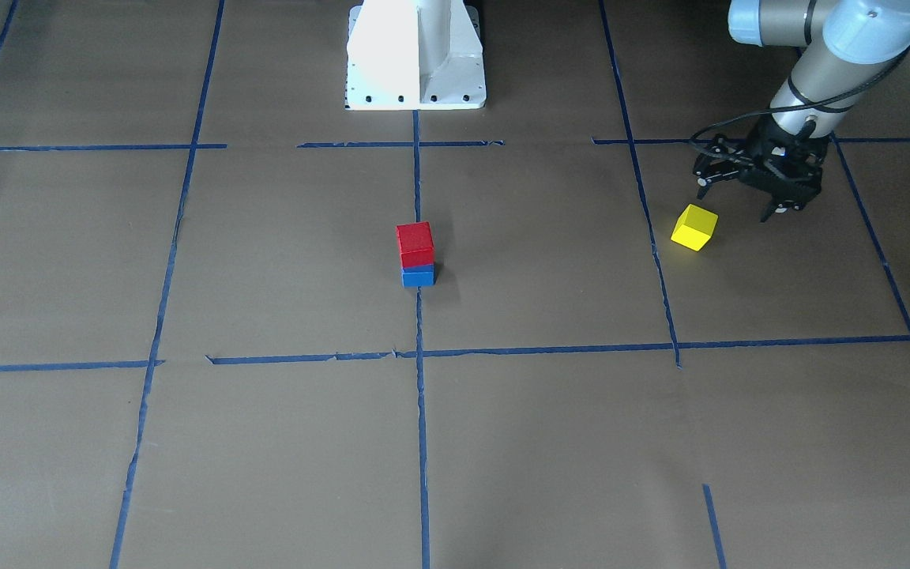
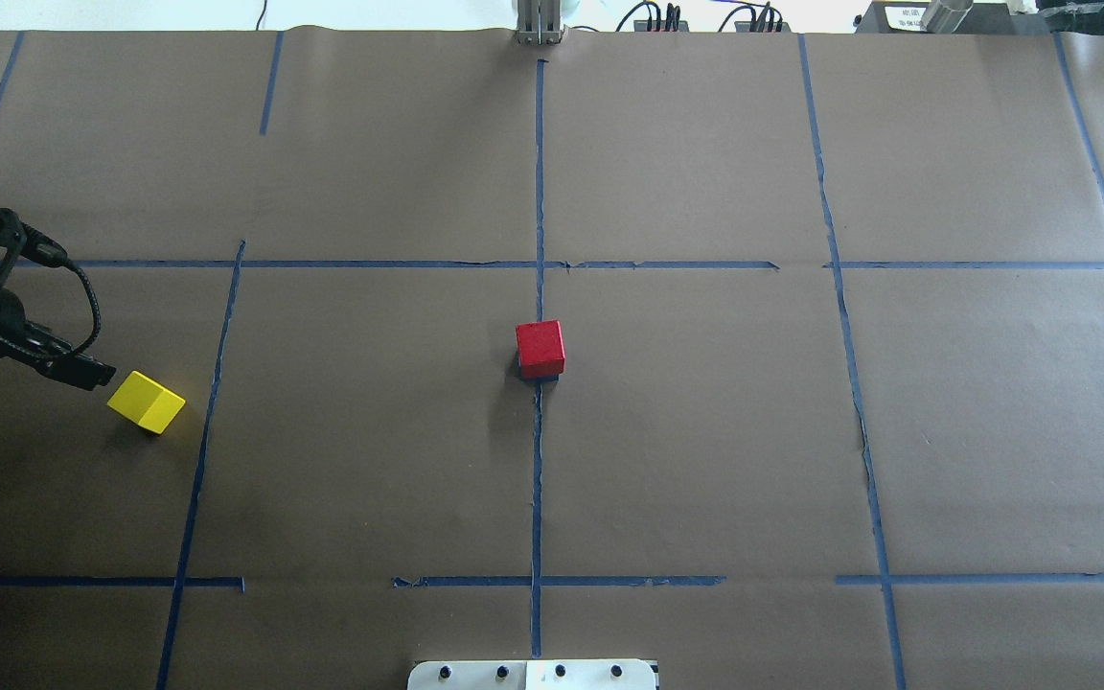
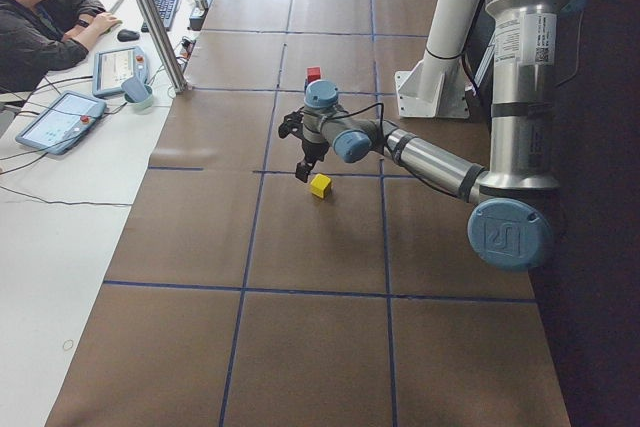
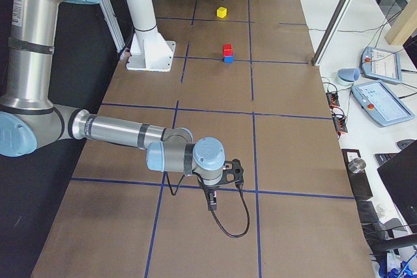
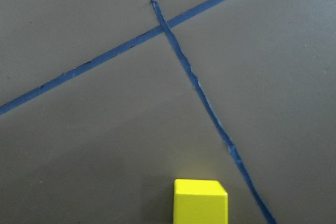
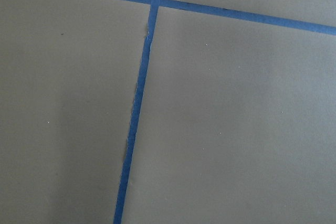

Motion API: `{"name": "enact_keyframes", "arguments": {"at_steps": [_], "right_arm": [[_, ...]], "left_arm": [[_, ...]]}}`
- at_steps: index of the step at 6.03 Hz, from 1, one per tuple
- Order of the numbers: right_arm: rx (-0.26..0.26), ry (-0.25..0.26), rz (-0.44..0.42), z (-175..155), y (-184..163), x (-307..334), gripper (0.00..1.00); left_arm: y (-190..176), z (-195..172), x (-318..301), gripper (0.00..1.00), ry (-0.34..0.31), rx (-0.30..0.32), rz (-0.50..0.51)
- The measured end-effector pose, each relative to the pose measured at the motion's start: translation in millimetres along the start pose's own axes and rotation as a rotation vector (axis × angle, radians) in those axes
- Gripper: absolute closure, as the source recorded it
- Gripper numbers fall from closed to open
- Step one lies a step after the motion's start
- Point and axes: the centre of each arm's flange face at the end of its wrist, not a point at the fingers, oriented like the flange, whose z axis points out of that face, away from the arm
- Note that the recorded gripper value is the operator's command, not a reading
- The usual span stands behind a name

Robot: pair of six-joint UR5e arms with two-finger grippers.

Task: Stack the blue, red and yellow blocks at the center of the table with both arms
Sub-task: 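Lower the left gripper onto the yellow cube and grasp it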

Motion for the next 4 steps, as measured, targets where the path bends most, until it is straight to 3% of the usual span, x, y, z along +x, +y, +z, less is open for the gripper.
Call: {"name": "enact_keyframes", "arguments": {"at_steps": [2,4], "right_arm": [[0.008,-0.003,0.028,-1,-1,-2,0.0],[0.008,-0.005,0.032,-1,0,-2,0.0]], "left_arm": [[6,25,-4,0.0,-0.003,-0.029,-0.019],[5,49,35,0.0,0.034,-0.062,-0.067]]}}
